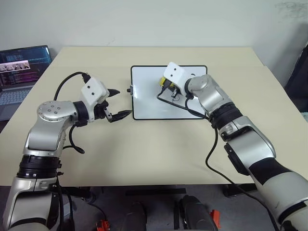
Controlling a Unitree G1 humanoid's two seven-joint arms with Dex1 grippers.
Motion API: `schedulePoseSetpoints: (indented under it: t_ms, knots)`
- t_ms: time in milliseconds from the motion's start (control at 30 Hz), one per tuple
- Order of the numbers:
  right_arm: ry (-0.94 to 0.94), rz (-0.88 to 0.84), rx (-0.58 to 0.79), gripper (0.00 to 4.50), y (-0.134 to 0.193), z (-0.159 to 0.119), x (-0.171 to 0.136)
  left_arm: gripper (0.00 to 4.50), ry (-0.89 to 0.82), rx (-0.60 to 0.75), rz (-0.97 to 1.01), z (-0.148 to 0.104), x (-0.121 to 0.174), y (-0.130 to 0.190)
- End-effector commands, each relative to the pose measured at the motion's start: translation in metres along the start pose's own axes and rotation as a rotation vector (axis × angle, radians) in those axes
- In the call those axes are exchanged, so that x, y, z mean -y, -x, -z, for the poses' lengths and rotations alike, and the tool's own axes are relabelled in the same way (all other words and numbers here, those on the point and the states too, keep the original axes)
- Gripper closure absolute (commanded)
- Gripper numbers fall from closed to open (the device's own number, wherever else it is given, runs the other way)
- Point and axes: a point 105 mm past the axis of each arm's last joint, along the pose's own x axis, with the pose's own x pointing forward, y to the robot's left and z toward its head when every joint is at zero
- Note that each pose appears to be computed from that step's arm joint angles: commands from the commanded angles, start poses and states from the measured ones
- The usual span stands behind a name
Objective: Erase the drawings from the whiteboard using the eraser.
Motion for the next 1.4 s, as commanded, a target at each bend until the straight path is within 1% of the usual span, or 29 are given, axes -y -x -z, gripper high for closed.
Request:
schedulePoseSetpoints:
  t_ms: [33, 200, 333, 367, 467, 633, 733, 867, 900, 967, 1033, 1133, 1233, 1333, 1400]
  knots:
    - [0.001, -0.041, -0.046, 3.51, -0.004, 0.012, -0.013, 0.00, -0.053, 0.037, -0.033, -0.017, -0.007, 0.009]
    - [-0.007, 0.003, -0.046, 3.51, -0.001, 0.014, -0.001, 0.00, -0.051, 0.038, -0.029, -0.018, -0.006, 0.008]
    - [-0.041, 0.132, -0.055, 3.51, 0.008, 0.020, 0.031, 0.00, -0.051, 0.039, -0.027, -0.018, -0.006, 0.007]
    - [-0.043, 0.147, -0.057, 3.51, 0.009, 0.021, 0.035, 0.00, -0.051, 0.039, -0.027, -0.018, -0.006, 0.007]
    - [-0.037, 0.182, -0.091, 3.51, 0.016, 0.033, 0.050, 0.00, -0.051, 0.040, -0.026, -0.019, -0.006, 0.007]
    - [-0.029, 0.200, -0.141, 3.51, 0.024, 0.054, 0.061, 0.00, -0.052, 0.039, -0.026, -0.019, -0.007, 0.007]
    - [-0.028, 0.203, -0.150, 3.51, 0.025, 0.059, 0.062, 0.00, -0.052, 0.039, -0.026, -0.019, -0.007, 0.006]
    - [-0.020, 0.175, -0.150, 3.51, 0.022, 0.059, 0.054, 0.00, -0.053, 0.039, -0.024, -0.019, -0.007, 0.006]
    - [-0.015, 0.149, -0.145, 3.51, 0.019, 0.059, 0.047, 0.00, -0.053, 0.039, -0.023, -0.019, -0.008, 0.005]
    - [-0.022, 0.114, -0.129, 3.51, 0.016, 0.057, 0.038, 0.00, -0.052, 0.040, -0.022, -0.019, -0.008, 0.005]
    - [-0.048, 0.092, -0.084, 3.51, 0.019, 0.049, 0.037, 0.00, -0.052, 0.040, -0.023, -0.019, -0.008, 0.006]
    - [-0.081, 0.053, 0.041, 3.51, 0.038, 0.022, 0.047, 0.00, -0.056, 0.037, -0.027, -0.021, -0.011, 0.012]
    - [-0.077, 0.044, 0.090, 3.51, 0.065, 0.009, 0.058, 0.00, -0.071, 0.019, -0.031, -0.022, -0.017, 0.019]
    - [-0.065, 0.026, 0.090, 3.51, 0.094, 0.016, 0.062, 0.00, -0.081, 0.018, -0.035, -0.026, -0.023, 0.026]
    - [-0.095, -0.023, 0.103, 3.51, 0.111, 0.028, 0.058, 0.00, -0.091, 0.022, -0.033, -0.030, -0.025, 0.028]
